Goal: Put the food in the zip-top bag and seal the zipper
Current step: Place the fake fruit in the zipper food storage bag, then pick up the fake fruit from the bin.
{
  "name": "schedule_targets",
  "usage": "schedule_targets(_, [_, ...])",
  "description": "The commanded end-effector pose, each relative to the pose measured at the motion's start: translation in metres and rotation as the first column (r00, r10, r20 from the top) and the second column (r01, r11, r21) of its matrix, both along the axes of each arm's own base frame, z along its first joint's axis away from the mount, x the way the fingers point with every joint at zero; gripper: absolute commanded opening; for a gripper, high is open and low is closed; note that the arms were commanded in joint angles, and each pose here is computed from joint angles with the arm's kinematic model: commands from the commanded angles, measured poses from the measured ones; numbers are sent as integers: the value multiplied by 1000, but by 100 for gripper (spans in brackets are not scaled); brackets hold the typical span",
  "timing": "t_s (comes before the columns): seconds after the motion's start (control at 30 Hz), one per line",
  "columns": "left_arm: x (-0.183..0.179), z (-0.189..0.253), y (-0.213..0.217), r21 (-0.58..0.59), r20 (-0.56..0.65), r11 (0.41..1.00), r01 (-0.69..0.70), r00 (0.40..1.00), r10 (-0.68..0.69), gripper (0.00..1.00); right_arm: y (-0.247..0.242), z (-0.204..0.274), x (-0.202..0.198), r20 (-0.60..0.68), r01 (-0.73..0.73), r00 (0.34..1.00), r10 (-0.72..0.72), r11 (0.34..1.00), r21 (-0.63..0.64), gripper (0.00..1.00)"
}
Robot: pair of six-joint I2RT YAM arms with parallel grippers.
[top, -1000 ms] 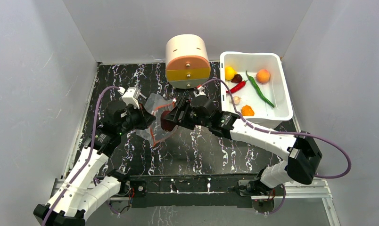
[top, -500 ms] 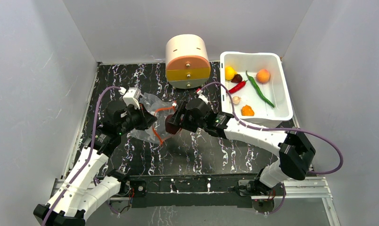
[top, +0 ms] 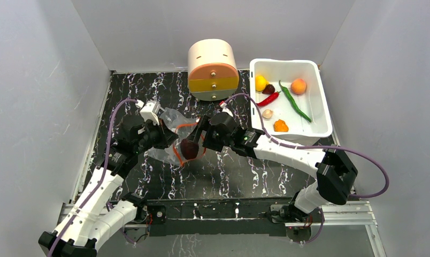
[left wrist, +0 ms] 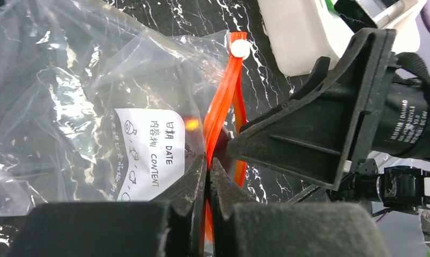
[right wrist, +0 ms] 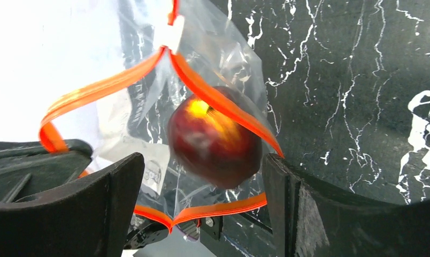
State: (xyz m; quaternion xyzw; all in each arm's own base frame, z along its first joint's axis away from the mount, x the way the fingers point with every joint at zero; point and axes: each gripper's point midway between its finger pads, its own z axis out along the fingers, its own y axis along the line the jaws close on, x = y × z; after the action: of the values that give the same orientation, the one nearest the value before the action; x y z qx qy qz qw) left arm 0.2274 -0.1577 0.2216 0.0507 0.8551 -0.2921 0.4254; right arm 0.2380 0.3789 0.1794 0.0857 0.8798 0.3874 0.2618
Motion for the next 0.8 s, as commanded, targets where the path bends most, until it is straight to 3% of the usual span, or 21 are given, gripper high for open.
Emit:
schedule_targets(0.0, [-2, -1, 0, 0, 19, 1000, 12, 1000, -12, 0, 10, 40, -4, 95, -56, 994, 46, 993, 107, 80])
schedule_targets(0.2, [-2, -6, 2, 11, 19, 1000, 7, 1000, -7, 0, 6, 55, -14, 193, -159, 971, 139, 983, 92, 75])
schedule_targets(0.37, [-4, -11, 1, 33, 40, 999, 42, 998, -44, 0, -10, 72, -9, 320, -183, 930, 180, 983, -22, 67])
schedule_targets(0.47, [-6, -13, -2, 53, 64, 994, 91, 993, -94, 0, -30, 79, 7, 368, -86, 921, 127, 988, -125, 53])
schedule_targets(0.77, [-7, -24, -1, 148, 126, 973, 175, 973, -194, 0, -114, 111, 72, 596, 261, 803, 15, 890, -374, 48])
